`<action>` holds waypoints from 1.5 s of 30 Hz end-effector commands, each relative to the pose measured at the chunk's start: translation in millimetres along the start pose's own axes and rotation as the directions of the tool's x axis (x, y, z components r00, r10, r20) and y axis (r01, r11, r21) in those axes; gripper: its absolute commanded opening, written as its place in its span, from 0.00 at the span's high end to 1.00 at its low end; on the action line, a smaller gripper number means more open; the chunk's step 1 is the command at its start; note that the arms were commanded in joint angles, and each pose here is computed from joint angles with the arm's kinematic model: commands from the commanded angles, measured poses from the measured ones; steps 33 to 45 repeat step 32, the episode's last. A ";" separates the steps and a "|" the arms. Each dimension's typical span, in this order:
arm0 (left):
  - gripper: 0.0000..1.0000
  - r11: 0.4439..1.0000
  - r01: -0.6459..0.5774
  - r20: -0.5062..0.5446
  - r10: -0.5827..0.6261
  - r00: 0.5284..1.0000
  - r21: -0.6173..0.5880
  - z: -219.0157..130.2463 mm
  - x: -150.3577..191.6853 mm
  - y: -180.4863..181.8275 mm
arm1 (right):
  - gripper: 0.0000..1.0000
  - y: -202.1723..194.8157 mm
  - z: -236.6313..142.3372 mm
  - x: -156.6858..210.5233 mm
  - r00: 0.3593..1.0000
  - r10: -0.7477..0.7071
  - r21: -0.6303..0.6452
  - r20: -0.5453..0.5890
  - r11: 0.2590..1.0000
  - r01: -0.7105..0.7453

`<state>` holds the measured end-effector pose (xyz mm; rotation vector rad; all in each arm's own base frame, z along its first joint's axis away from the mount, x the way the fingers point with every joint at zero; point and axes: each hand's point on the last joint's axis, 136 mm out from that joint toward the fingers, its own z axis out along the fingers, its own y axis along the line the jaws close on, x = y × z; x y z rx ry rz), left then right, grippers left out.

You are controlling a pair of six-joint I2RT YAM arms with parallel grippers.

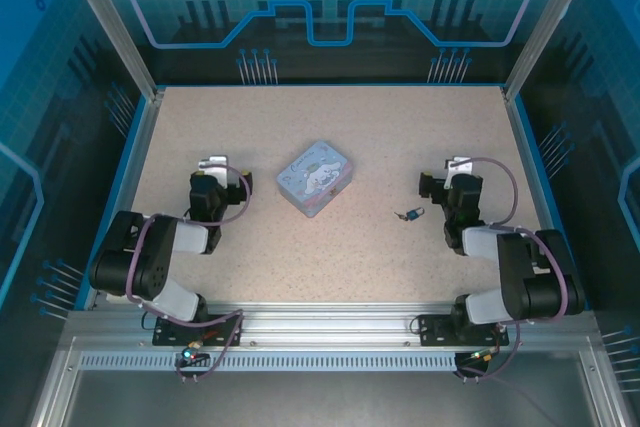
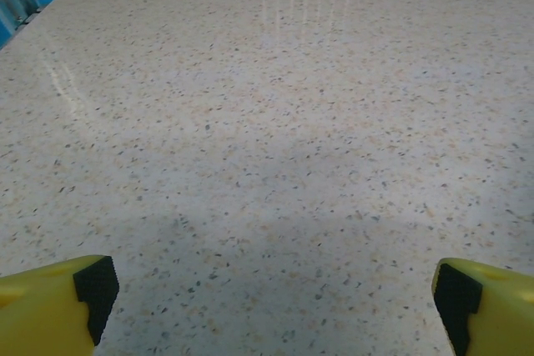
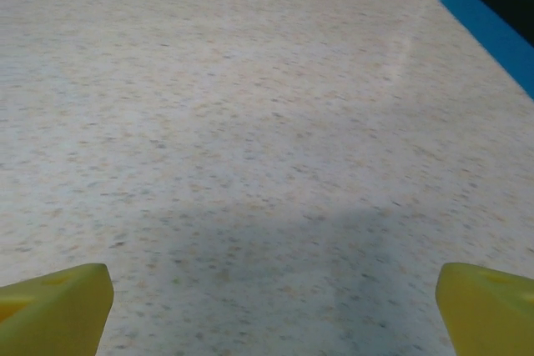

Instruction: Unlock a padlock with a key

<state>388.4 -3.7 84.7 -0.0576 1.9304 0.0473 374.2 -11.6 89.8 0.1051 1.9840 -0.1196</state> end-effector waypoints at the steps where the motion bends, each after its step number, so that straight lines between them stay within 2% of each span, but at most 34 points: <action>1: 0.01 0.995 0.054 0.010 -0.055 0.998 0.085 6.2 -11.7 -4.9 | 0.00 22.5 7.2 -9.8 0.997 -0.055 -0.108 0.061 0.992 0.061; 11: 0.01 0.990 0.089 -0.008 -0.089 0.996 0.112 8.0 -11.1 -1.5 | 0.00 21.6 13.6 -13.7 0.997 -0.056 -0.090 0.046 0.994 0.060; 14: 0.01 0.990 0.089 -0.007 -0.089 0.996 0.113 7.8 -11.0 -1.7 | 0.00 24.2 12.8 -13.9 0.995 -0.090 -0.045 0.049 0.995 0.092; 24: 0.01 0.990 0.084 -0.004 -0.084 0.996 0.110 7.5 -11.2 -1.8 | 0.00 24.4 13.6 -13.7 0.995 -0.086 -0.056 0.044 0.994 0.089; 32: 0.01 0.997 0.055 0.016 -0.056 0.998 0.055 6.6 -12.1 -0.1 | 0.00 24.7 13.8 -13.4 0.996 -0.073 -0.089 0.042 0.993 0.077; 45: 0.01 0.997 0.055 0.016 -0.056 0.998 0.055 6.6 -12.1 -0.1 | 0.00 24.7 13.8 -13.4 0.996 -0.073 -0.089 0.042 0.993 0.077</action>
